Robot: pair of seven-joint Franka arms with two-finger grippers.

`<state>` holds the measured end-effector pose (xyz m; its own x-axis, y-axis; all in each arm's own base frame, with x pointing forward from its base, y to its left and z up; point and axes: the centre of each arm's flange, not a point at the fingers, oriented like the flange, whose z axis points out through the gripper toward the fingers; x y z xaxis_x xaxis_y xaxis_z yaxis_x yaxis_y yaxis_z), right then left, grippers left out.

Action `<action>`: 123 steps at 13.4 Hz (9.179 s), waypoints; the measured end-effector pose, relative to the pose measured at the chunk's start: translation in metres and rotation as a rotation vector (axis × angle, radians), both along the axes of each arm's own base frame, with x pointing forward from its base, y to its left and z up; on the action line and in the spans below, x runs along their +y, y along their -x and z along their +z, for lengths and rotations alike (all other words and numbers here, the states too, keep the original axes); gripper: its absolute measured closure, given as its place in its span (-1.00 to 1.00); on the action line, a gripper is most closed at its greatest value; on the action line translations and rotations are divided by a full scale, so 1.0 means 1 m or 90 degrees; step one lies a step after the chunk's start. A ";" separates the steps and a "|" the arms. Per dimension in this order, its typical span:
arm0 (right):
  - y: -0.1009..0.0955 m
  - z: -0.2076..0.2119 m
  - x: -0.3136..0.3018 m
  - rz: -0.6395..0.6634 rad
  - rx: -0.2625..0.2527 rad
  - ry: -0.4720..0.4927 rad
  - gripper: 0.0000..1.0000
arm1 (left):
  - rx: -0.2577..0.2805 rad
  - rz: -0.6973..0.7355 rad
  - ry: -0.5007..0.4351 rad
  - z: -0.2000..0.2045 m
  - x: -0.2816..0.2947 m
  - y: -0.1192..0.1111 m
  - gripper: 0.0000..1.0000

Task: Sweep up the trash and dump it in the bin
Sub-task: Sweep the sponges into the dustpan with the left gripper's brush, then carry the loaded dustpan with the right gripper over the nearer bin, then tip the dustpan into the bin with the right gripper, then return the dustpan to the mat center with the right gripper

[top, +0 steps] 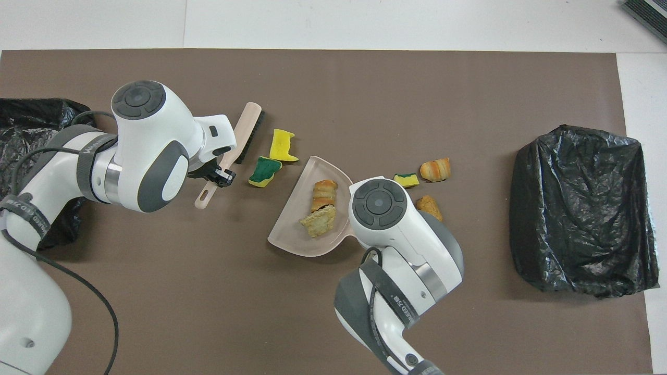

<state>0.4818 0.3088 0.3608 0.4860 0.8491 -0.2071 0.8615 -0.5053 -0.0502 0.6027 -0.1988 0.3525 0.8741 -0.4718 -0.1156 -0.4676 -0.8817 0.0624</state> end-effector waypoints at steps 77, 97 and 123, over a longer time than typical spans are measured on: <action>-0.030 0.179 -0.557 0.218 0.115 0.327 0.35 | 0.020 0.295 0.009 0.002 -0.155 0.396 -0.21; -0.049 0.266 -0.396 0.065 0.008 0.349 0.35 | -0.093 0.212 -0.015 0.194 -0.014 0.115 -1.00; -0.068 0.029 0.109 -0.699 -0.030 -0.067 0.35 | -0.077 0.221 -0.017 0.310 0.119 0.061 -1.00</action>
